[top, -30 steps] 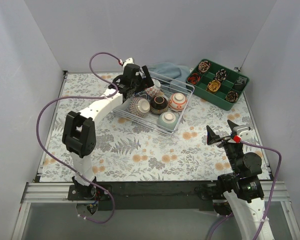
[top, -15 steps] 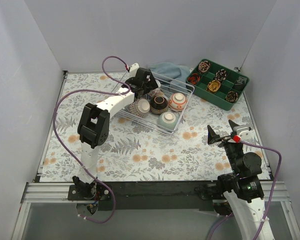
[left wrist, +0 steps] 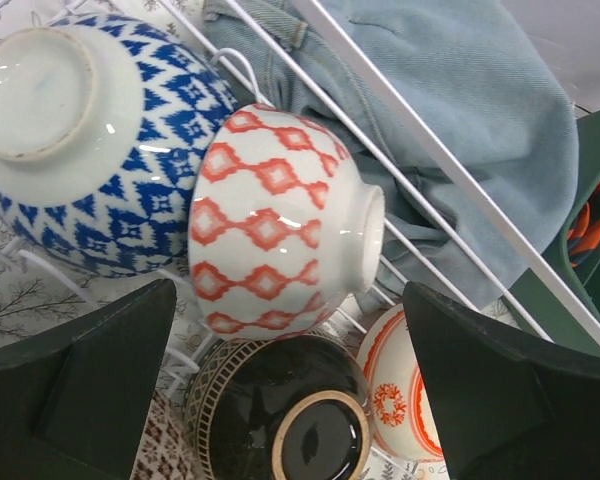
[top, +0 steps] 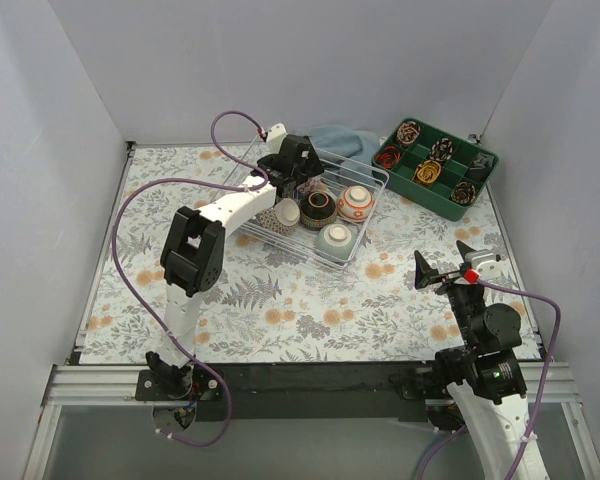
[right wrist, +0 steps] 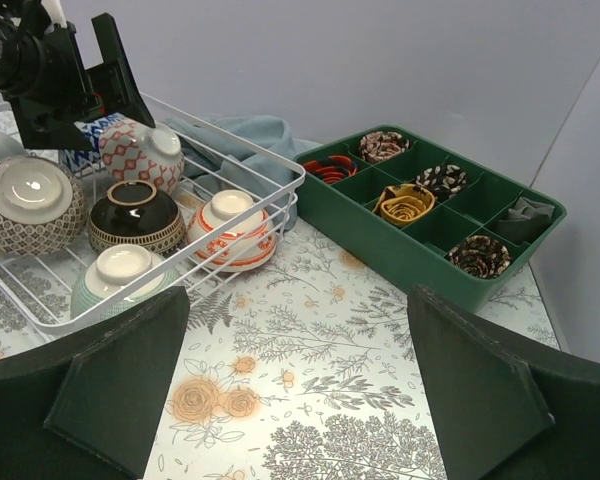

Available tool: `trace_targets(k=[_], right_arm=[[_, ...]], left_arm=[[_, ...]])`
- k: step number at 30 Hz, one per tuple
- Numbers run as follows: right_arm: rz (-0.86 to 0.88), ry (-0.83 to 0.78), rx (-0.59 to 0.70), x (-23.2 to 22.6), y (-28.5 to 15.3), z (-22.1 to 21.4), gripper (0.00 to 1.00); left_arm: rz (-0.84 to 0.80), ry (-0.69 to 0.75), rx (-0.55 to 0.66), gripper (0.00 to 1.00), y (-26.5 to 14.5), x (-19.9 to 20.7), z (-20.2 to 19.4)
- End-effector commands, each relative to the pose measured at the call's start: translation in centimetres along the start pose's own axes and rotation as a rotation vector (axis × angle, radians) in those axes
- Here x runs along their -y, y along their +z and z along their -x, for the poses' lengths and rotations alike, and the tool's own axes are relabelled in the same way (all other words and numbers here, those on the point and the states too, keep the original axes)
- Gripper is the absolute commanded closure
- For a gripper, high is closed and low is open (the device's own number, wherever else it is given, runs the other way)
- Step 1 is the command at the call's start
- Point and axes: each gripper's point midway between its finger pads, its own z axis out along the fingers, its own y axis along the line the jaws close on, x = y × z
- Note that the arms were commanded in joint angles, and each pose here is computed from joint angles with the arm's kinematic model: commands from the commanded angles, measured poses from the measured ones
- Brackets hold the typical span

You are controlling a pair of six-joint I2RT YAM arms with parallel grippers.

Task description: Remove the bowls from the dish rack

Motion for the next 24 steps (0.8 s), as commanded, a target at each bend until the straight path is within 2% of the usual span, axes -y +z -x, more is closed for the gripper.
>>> trace_targets(k=[1,16,24], right_arm=[[-0.035,-0.001,0.205,0.7,-2.0,4.4,0.01],[-0.033,0.0,0.208,0.7,-2.1,4.4,0.01],[-0.036,0.0,0.209,0.7,-2.1,4.4,0.02]], left_arm=[[-0.006,-0.005,0.08,0.02,-0.1,1.3,2.2],[0.024,0.019,0.069,0.09,1.4,0.5,1.0],[0.02,0.024,0.048,0.21,1.7,0.5,0.1]])
